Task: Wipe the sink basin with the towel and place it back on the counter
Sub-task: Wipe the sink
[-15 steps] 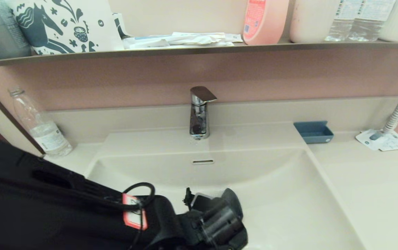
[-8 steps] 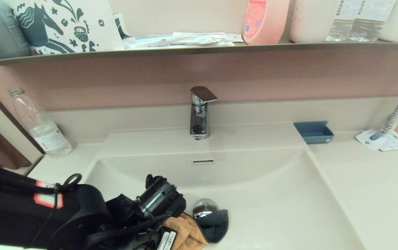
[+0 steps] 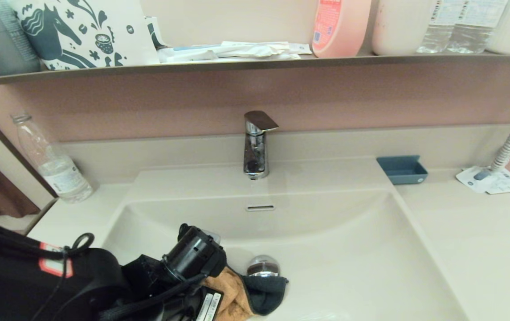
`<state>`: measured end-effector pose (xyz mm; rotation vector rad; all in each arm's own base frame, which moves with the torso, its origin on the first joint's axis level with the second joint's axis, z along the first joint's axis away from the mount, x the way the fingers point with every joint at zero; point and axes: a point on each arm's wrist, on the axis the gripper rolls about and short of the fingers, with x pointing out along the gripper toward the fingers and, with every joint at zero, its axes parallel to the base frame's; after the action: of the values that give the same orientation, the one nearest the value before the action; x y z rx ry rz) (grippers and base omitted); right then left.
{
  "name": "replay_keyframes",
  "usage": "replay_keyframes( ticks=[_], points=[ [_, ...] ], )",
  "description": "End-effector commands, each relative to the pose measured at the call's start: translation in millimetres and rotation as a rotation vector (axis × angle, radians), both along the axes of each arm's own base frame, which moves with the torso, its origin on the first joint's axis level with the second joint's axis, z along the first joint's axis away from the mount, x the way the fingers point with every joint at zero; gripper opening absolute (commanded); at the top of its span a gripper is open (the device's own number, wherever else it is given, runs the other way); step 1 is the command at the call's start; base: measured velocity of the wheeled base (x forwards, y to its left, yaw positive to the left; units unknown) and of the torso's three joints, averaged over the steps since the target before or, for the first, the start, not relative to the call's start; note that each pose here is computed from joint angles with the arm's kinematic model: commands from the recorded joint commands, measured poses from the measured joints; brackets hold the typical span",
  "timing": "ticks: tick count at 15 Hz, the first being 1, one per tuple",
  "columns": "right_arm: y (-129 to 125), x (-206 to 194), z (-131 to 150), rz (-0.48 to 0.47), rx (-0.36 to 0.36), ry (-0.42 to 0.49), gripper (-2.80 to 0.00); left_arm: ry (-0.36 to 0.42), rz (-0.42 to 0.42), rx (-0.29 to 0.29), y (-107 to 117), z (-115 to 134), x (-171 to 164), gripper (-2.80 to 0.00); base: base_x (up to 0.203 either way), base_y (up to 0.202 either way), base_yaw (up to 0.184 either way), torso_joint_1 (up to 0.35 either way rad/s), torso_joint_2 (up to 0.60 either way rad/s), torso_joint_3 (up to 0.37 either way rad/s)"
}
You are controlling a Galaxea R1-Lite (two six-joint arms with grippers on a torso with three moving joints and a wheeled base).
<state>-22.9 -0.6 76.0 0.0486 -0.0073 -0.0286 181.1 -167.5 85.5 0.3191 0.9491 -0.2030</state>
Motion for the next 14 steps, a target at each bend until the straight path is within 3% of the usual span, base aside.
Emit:
replay_keyframes(
  ticks=[1,5,9,14],
  points=[
    [0.0,0.1,0.1,-0.001,-0.001,0.0,-2.8,0.028,-0.001,0.011,-10.7,-18.6,0.3,-2.8,0.0,0.0,0.0,0.0,0.0,0.0],
    [0.0,0.1,0.1,0.0,-0.001,0.0,-2.8,0.01,-0.01,-0.115,-59.3,-20.6,-8.7,-2.8,0.0,0.0,0.0,0.0,0.0,0.0],
    [0.0,0.1,0.1,0.0,0.001,0.0,-2.8,0.051,-0.042,-0.128,-93.8,-20.5,-27.0,-2.8,0.0,0.0,0.0,0.0,0.0,0.0],
    [0.0,0.1,0.1,-0.001,0.0,0.0,-2.8,0.043,-0.05,-0.148,-128.0,-19.1,-13.2,-2.8,0.0,0.0,0.0,0.0,0.0,0.0]
  ],
)
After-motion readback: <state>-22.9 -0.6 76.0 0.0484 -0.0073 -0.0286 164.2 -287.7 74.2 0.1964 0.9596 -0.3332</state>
